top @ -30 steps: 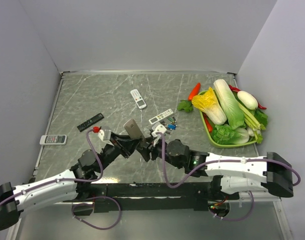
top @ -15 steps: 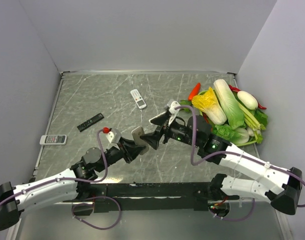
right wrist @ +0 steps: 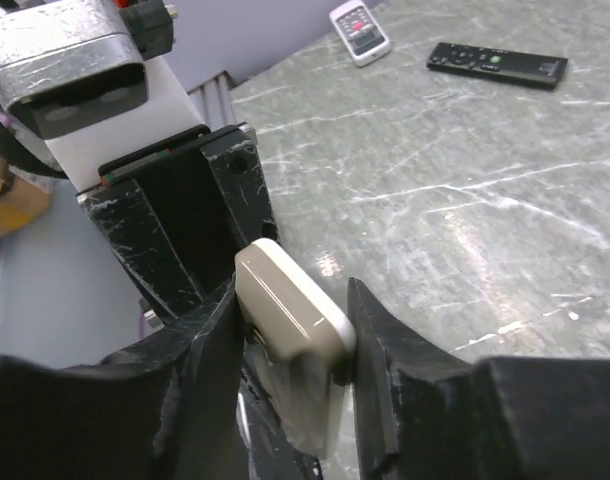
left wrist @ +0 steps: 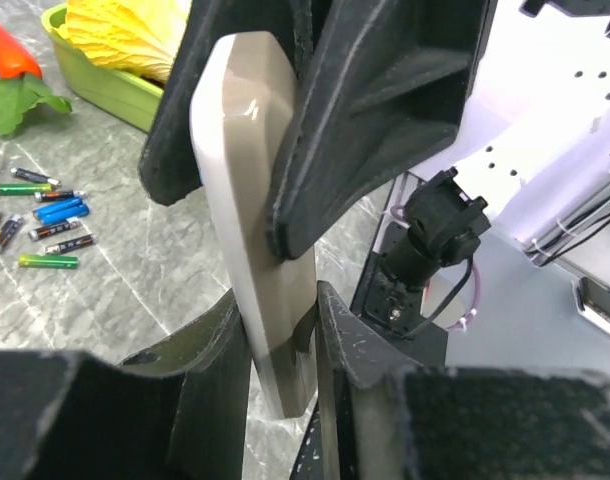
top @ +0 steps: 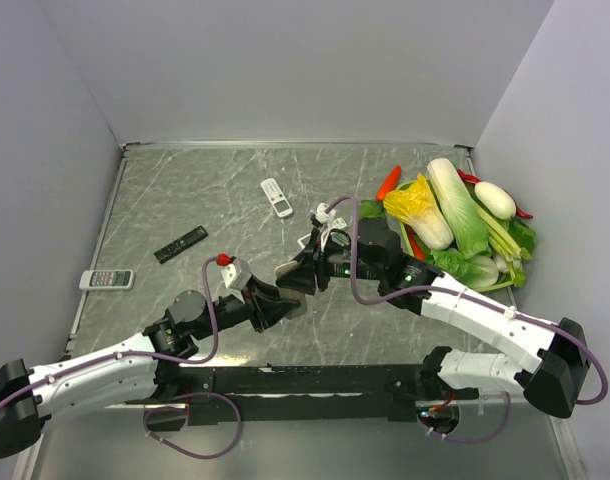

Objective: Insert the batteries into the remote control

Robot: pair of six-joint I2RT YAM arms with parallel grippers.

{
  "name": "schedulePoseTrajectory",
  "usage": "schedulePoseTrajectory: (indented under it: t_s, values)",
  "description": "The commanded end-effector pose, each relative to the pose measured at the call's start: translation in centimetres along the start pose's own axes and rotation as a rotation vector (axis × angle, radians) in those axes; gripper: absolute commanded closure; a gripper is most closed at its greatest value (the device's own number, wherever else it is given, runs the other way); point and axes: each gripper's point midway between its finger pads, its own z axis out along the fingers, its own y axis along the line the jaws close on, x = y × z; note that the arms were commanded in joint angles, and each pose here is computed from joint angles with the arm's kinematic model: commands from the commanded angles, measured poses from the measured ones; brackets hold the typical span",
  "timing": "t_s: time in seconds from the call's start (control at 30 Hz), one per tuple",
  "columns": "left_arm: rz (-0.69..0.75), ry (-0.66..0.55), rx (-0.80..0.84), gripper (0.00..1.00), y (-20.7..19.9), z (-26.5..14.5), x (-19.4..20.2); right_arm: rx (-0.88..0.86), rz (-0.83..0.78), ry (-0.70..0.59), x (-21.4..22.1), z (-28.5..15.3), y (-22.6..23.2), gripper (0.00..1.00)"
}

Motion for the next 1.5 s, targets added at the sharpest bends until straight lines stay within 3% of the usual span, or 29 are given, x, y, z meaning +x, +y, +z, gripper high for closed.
schedulePoseTrajectory:
  t_s: [0.0, 0.07, 0.1, 0.2, 0.3, 0.4, 1.0, 1.13, 1.17, 1.2, 1.23, 1.3, 1.33, 1.43, 1.47]
  values:
    - [0.013, -0.100, 0.074, 0.82, -1.8, 0.4, -3.0, -0.103, 0.010, -0.095, -2.5, -0.3, 2.0, 0.86]
    - [0.005, -0.118, 0.097, 0.67, -2.2, 0.3, -3.3, -0.112, 0.030, -0.108, -2.5, -0.3, 2.0, 1.00]
    - [0.001, -0.114, 0.101, 0.59, -2.2, 0.3, -3.1, -0.126, 0.023, -0.136, -3.1, -0.4, 2.3, 1.00]
    - [-0.008, -0.109, 0.118, 0.48, -2.5, 0.4, -2.9, -0.149, 0.030, -0.177, -3.6, -0.5, 2.5, 1.00]
    - [-0.020, -0.104, 0.133, 0.41, -2.6, 0.6, -2.6, -0.157, 0.037, -0.199, -3.8, -0.5, 2.5, 1.00]
    - [-0.028, -0.085, 0.128, 0.41, -2.4, 0.9, -1.9, -0.154, 0.041, -0.206, -4.0, -0.5, 2.5, 1.00]
    - [-0.023, -0.078, 0.090, 0.53, -1.5, 0.8, -1.2, -0.073, 0.071, -0.264, -4.6, -1.3, 0.8, 1.00]
    - [-0.022, -0.086, 0.085, 0.75, -1.4, 0.8, -1.4, -0.071, 0.072, -0.261, -4.4, -1.2, 0.8, 1.00]
    - [-0.024, -0.090, 0.083, 0.88, -1.4, 0.7, -1.5, -0.069, 0.070, -0.258, -4.3, -1.2, 0.7, 1.00]
    - [-0.028, -0.095, 0.075, 0.94, -1.3, 0.7, -1.6, -0.069, 0.069, -0.254, -4.2, -1.1, 0.6, 1.00]
    - [-0.031, -0.104, 0.072, 0.99, -1.3, 0.6, -1.8, -0.080, 0.056, -0.242, -3.9, -1.1, 0.8, 0.93]
    - [-0.039, -0.111, 0.058, 0.99, -1.1, 0.5, -2.0, -0.077, 0.037, -0.241, -3.8, -1.2, 0.7, 0.75]
    - [-0.054, -0.121, 0.038, 0.99, -0.8, 0.4, -2.2, -0.072, -0.002, -0.246, -3.8, -1.4, 0.7, 0.55]
    - [-0.090, -0.128, -0.014, 0.99, 0.1, 0.2, -2.2, -0.015, -0.134, -0.260, -3.9, -2.5, 0.0, 0.11]
    - [-0.102, -0.129, -0.032, 0.99, 0.4, 0.1, -2.2, -0.008, -0.189, -0.285, -4.4, -3.2, 0.2, 0.07]
